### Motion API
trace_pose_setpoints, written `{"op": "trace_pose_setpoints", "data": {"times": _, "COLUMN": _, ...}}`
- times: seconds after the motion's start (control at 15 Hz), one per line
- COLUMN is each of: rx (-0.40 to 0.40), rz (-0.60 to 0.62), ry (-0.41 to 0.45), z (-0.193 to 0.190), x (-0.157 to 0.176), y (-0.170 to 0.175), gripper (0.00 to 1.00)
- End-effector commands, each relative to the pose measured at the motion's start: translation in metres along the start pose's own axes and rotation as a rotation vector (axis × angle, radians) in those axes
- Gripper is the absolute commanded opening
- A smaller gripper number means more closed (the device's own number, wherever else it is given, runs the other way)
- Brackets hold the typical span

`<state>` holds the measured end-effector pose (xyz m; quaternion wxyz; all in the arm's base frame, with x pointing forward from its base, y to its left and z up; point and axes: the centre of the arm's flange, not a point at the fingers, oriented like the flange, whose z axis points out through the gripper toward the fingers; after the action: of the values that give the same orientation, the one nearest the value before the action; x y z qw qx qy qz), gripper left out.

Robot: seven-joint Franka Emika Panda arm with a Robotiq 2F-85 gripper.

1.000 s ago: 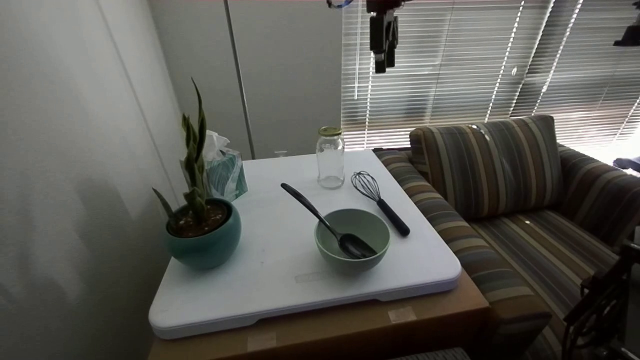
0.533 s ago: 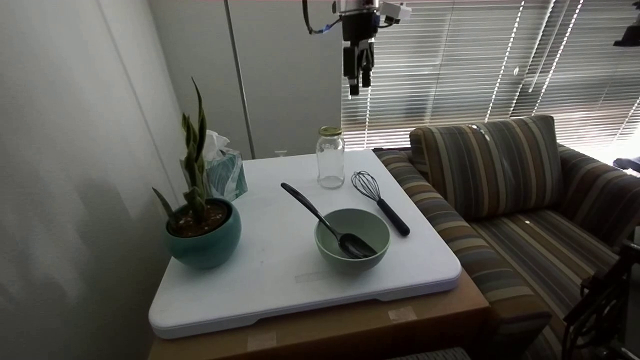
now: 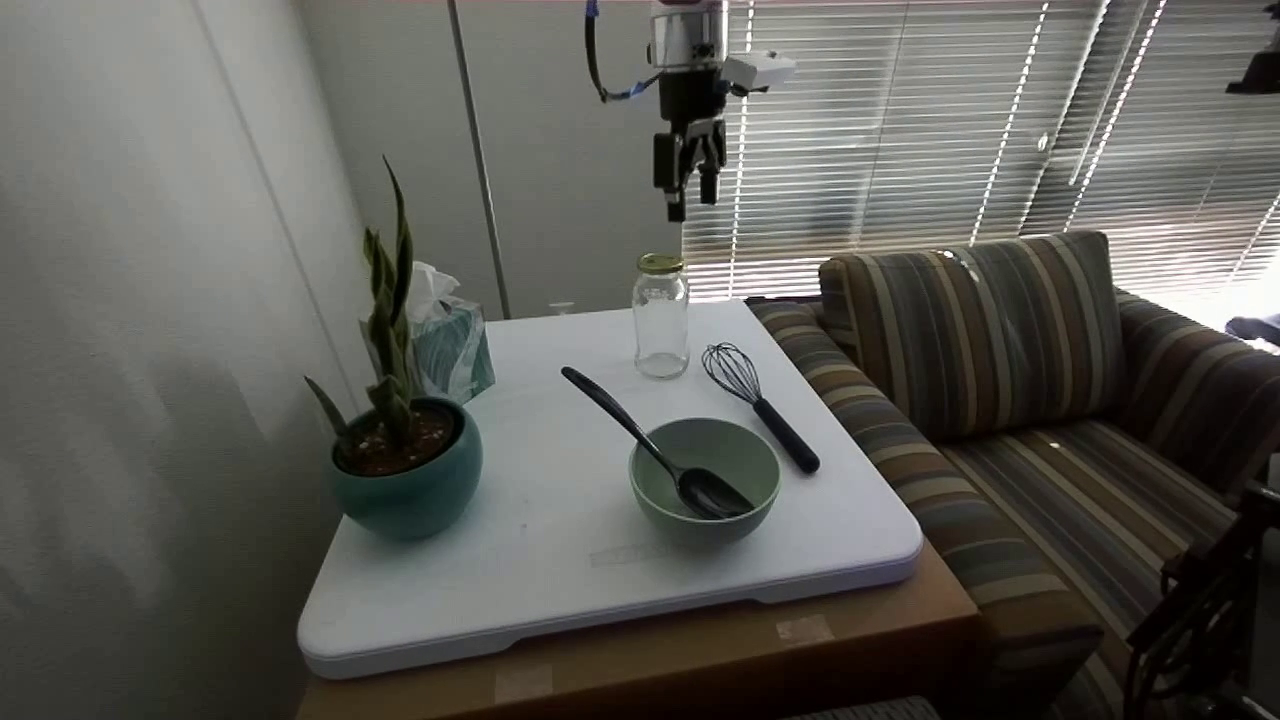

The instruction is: Take the lid off the jar and put it on the tray

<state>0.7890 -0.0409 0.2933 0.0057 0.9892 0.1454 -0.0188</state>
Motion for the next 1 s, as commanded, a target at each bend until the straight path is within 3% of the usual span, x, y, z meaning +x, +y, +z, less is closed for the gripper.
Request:
{"op": "trace_pose_setpoints", "data": {"times": 0.0, "rx": 0.011, "rz": 0.008, "ry": -0.002, "z": 0.010, "x": 0.030, "y": 0.004, "gripper": 1.00}}
{"op": "trace_pose_setpoints", "data": {"times": 0.2, "rx": 0.033, "rz": -0.011, "ry": -0.016, "z": 0.019, "x": 0.038, "y": -0.001, "gripper": 1.00}}
{"op": "trace_pose_setpoints", "data": {"times": 0.27, "rx": 0.006, "rz": -0.006, "ry": -0.006, "z": 0.021, "x": 0.009, "y": -0.009, "gripper": 1.00}}
{"op": "trace_pose_setpoints", "data": {"times": 0.6, "rx": 0.006, "rz": -0.009, "ry": -0.008, "z": 0.025, "x": 0.010, "y": -0.012, "gripper": 1.00}}
{"op": "trace_pose_setpoints", "data": {"times": 0.93, "rx": -0.014, "rz": 0.073, "ry": -0.004, "z": 0.034, "x": 0.015, "y": -0.004, "gripper": 1.00}}
